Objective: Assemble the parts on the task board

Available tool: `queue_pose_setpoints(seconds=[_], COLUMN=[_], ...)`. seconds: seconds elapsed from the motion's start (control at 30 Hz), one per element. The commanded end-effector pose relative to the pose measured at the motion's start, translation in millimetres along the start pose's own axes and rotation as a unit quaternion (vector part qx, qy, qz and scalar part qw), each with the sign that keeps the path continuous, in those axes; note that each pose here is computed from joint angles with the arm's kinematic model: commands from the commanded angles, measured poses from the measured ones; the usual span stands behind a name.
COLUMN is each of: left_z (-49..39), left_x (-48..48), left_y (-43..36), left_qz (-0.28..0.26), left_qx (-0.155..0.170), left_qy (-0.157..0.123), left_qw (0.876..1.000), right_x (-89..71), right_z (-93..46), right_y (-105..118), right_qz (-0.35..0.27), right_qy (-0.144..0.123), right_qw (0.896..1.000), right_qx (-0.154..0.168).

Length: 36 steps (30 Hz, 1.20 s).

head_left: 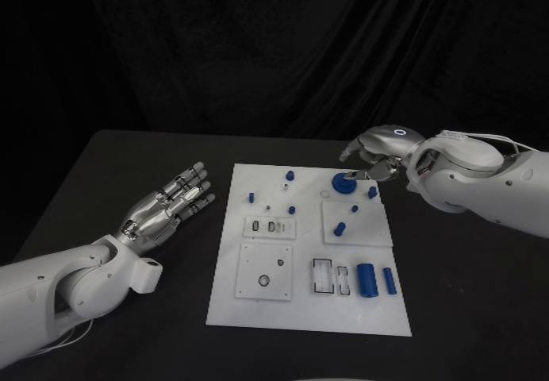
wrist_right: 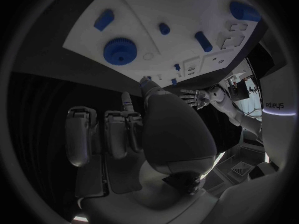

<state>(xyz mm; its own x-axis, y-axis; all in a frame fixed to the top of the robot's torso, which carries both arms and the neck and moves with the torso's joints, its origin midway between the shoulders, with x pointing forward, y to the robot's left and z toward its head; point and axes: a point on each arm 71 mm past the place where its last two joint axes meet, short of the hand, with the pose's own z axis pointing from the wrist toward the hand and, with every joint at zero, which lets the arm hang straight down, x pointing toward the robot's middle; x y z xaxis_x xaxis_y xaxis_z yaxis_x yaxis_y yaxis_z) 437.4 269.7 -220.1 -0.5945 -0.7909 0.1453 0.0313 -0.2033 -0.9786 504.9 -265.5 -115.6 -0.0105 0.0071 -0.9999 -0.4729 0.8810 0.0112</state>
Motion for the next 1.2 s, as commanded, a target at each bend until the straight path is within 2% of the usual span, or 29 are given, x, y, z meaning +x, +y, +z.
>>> queue_pose_setpoints(seconds=[0.03,0.2,0.4,0.83,1.2], left_z=[0.4,1.4,2.7,3.0,3.2], left_x=[1.3,1.1,1.9,2.7,2.2], left_y=[-11.7,-11.0,-10.3,-9.8,-9.4], left_qz=[-0.003,-0.004,-0.005,-0.008,-0.008], left_qx=[0.08,0.079,0.079,0.076,0.074], left_qy=[0.005,0.006,0.008,0.011,0.011], left_qw=[0.997,0.997,0.997,0.997,0.997], right_x=[6.1,18.4,25.4,39.0,43.5], right_z=[-2.9,-5.9,-4.2,2.2,5.5], right_y=[-6,-12,-16,-17,-18], right_qz=[0.001,0.003,0.003,0.001,-0.001], right_qy=[0.006,0.017,0.022,0.045,0.05], right_qw=[1.0,0.999,0.999,0.997,0.997], right_qx=[0.026,0.042,0.049,0.059,0.063])
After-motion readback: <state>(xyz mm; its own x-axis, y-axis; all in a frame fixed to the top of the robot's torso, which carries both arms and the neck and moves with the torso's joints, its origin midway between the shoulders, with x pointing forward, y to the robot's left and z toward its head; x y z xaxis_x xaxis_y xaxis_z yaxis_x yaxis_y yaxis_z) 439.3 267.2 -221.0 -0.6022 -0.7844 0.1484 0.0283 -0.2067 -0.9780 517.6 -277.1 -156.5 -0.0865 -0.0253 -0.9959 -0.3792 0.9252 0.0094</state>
